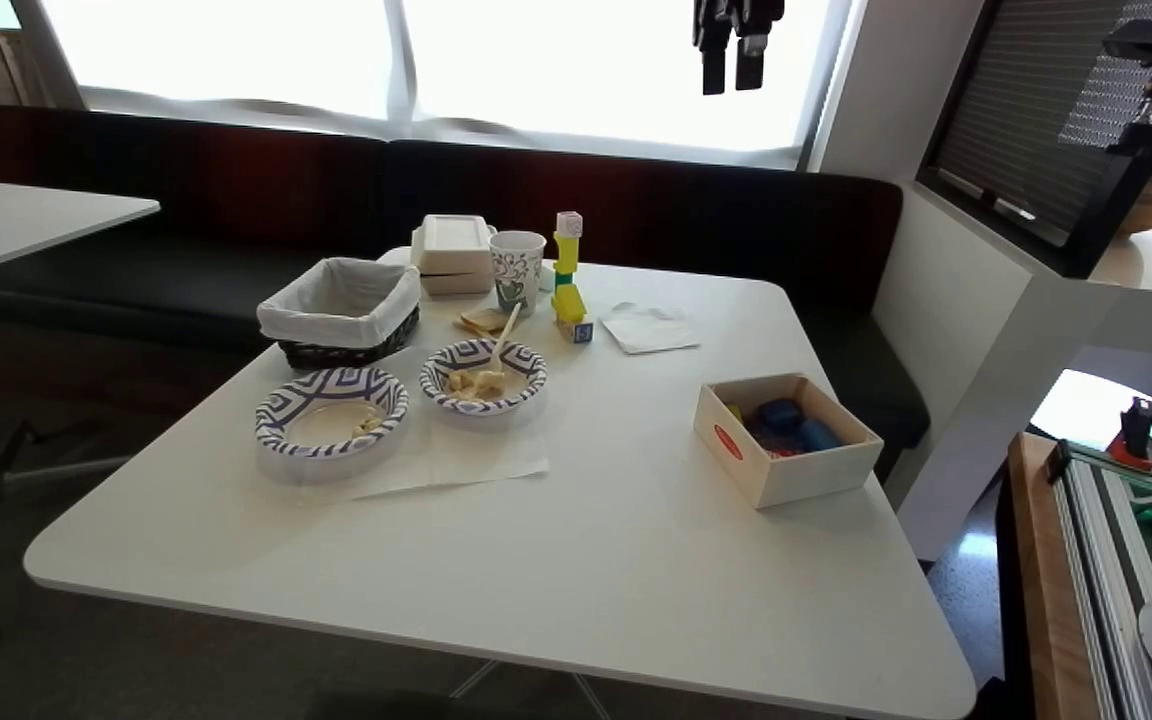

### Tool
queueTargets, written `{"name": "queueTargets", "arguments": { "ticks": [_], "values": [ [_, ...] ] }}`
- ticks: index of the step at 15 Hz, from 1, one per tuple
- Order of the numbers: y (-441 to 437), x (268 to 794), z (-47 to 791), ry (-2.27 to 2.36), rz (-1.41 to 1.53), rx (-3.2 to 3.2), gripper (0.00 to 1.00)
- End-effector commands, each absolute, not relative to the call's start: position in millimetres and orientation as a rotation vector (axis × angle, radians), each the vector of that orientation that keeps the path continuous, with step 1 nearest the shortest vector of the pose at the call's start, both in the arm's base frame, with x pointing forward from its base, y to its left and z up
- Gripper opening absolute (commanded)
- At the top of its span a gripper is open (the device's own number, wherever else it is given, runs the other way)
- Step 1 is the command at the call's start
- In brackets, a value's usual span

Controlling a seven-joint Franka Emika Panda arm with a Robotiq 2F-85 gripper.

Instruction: Move the wooden box to the right

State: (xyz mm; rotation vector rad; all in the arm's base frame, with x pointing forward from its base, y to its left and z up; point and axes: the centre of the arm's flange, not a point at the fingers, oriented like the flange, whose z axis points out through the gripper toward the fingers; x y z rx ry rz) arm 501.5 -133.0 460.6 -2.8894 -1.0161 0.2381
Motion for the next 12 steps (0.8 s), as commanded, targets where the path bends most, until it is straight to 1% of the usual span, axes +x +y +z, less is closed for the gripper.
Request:
{"name": "queueTargets", "arguments": {
  "ticks": [1,4,6,12],
  "values": [
    [-132.8,502.5,463.3,-1.018,0.231,-2.893,1.00],
    [-129.9,503.1,471.0,-1.028,0.211,-2.899,1.00],
    [-126.6,500.6,458.1,-1.107,0.163,-2.943,1.00],
    [-114.4,491.4,366.0,-1.216,0.154,-2.950,1.00]
  ]
}}
